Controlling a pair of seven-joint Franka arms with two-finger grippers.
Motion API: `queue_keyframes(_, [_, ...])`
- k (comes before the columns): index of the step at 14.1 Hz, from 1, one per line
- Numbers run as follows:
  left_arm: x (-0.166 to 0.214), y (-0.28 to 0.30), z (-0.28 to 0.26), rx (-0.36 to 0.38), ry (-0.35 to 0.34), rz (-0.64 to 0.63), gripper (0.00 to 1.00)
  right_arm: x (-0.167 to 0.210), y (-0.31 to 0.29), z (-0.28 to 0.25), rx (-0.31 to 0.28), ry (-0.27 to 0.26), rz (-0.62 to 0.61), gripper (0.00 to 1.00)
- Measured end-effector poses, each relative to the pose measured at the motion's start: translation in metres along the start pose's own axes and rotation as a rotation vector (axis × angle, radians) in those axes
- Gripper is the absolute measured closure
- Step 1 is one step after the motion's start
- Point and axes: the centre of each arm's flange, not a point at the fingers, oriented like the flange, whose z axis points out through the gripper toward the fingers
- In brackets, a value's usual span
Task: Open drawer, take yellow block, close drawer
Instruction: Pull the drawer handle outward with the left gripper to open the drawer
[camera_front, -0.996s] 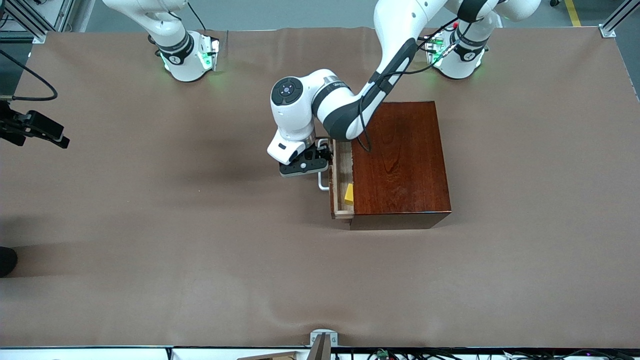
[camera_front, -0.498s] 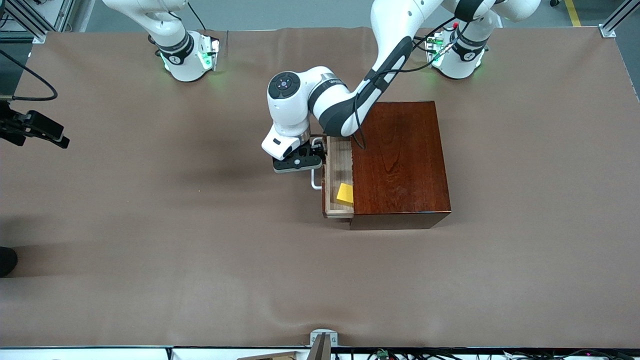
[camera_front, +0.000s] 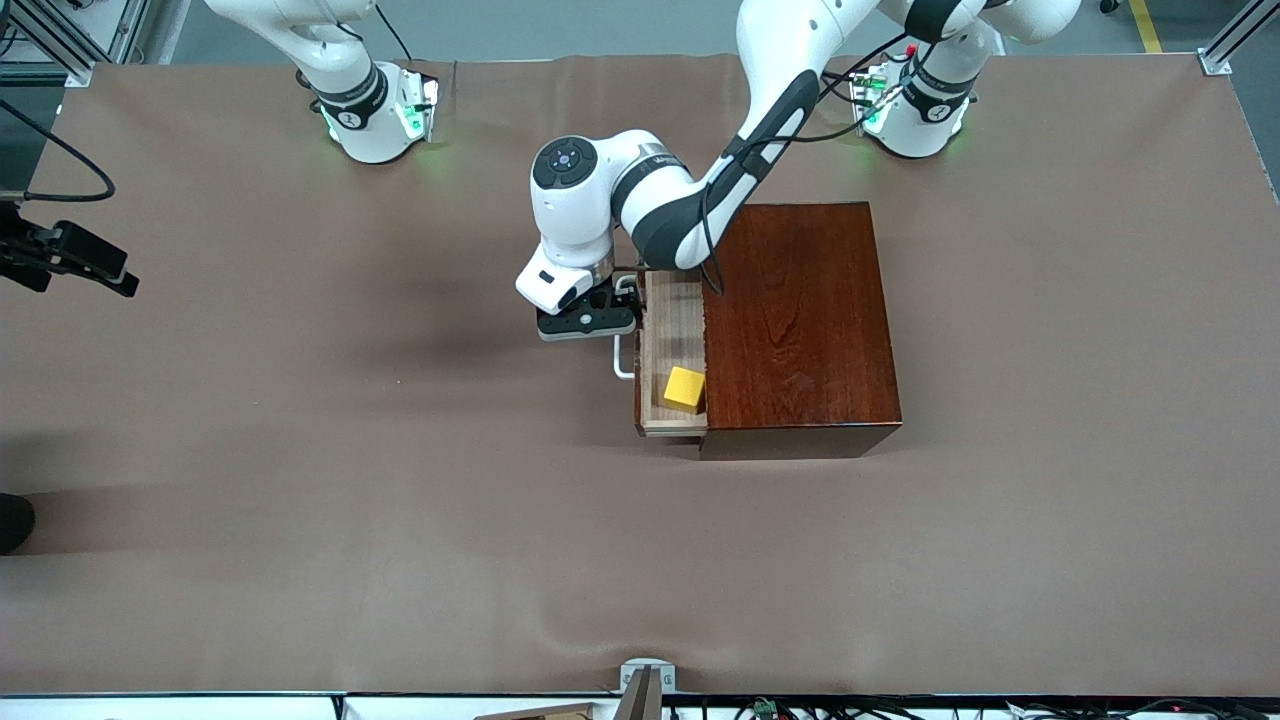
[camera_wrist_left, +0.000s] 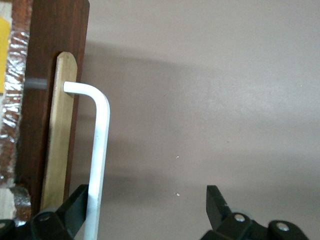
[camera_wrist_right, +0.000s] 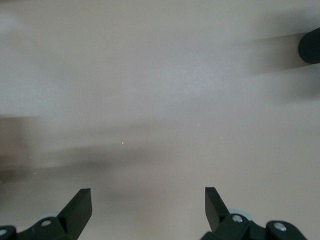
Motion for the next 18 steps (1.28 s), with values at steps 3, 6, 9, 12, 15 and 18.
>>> queue_keyframes(3, [-0.004, 0.006, -0.001, -0.027, 0.014, 0.007, 0.0, 0.0, 0.001, 0.0, 0.0, 0.0, 0.003, 0.0])
queue_keyframes(6, [-0.009, 0.014, -0.001, -0.069, 0.033, 0.012, 0.0, 0.0, 0.002, 0.0, 0.0, -0.001, 0.003, 0.0])
queue_keyframes(9, [-0.009, 0.014, -0.001, -0.069, 0.033, 0.011, 0.0, 0.0, 0.002, 0.0, 0.0, -0.002, 0.003, 0.0])
queue_keyframes(12, [-0.009, 0.014, -0.002, -0.071, 0.034, 0.008, 0.0, 0.0, 0.001, 0.0, 0.0, -0.002, 0.003, 0.0])
queue_keyframes(15, [-0.008, 0.021, -0.01, -0.127, 0.057, -0.005, 0.0, 0.0, 0.0, 0.0, 0.0, -0.001, 0.0, 0.0])
queue_keyframes(18, [-0.006, 0.027, -0.019, -0.163, 0.072, -0.011, 0.0, 0.0, -0.001, 0.0, 0.0, -0.001, -0.001, 0.0])
